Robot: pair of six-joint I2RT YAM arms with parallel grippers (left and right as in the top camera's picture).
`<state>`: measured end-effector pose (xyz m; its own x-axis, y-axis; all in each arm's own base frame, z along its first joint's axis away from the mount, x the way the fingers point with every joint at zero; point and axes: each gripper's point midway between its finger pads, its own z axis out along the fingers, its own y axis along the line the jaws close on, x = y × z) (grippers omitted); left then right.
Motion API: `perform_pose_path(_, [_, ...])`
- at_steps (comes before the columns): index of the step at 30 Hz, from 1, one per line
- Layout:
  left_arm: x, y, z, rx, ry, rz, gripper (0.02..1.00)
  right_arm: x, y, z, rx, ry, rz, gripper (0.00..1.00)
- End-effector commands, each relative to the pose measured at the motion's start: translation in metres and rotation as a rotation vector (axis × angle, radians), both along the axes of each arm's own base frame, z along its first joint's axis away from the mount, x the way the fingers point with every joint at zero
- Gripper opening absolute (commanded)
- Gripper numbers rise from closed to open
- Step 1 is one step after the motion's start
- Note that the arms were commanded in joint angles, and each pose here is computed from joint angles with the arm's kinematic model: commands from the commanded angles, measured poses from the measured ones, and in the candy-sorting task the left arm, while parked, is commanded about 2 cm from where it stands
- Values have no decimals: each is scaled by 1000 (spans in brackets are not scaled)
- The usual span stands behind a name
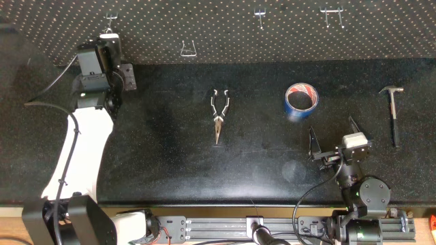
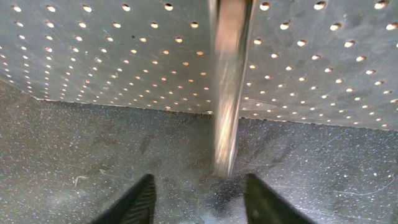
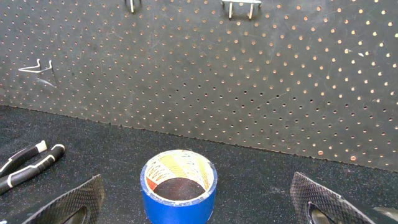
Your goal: Place Tools Onto Pegboard
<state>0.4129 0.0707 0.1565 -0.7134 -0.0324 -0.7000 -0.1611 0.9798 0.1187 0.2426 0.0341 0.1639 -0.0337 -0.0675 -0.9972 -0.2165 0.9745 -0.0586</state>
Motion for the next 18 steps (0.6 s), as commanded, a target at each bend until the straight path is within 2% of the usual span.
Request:
perform_pose_path(1, [9, 7, 14, 15, -29, 14, 996, 0, 1, -1, -10, -3, 3, 976])
perform_pose_path(5, [4, 19, 57, 14, -43, 47, 996, 0, 1, -1, -10, -2, 4, 974])
perform_pose_path(8, [-35, -6, 90, -83, 22, 85, 996, 0, 1, -1, -10, -3, 3, 976])
perform_pose_path(10, [-66, -19, 98, -89, 77, 67, 996, 0, 1, -1, -10, -3, 4, 976])
perform_pose_path(12, [-83, -47, 85, -293, 143, 118, 996, 0, 1, -1, -10, -3, 3, 976])
perform_pose_path(13, [-94, -59, 77, -329, 194, 179, 998, 0, 1, -1, -10, -3, 3, 976])
perform_pose_path(15, [-111, -105, 63, -225, 282, 135, 1000, 0, 1, -1, -10, -3, 3, 976])
perform_pose_path(18, [-122, -177, 41, -180, 329, 76, 998, 0, 1, -1, -10, -3, 3, 976])
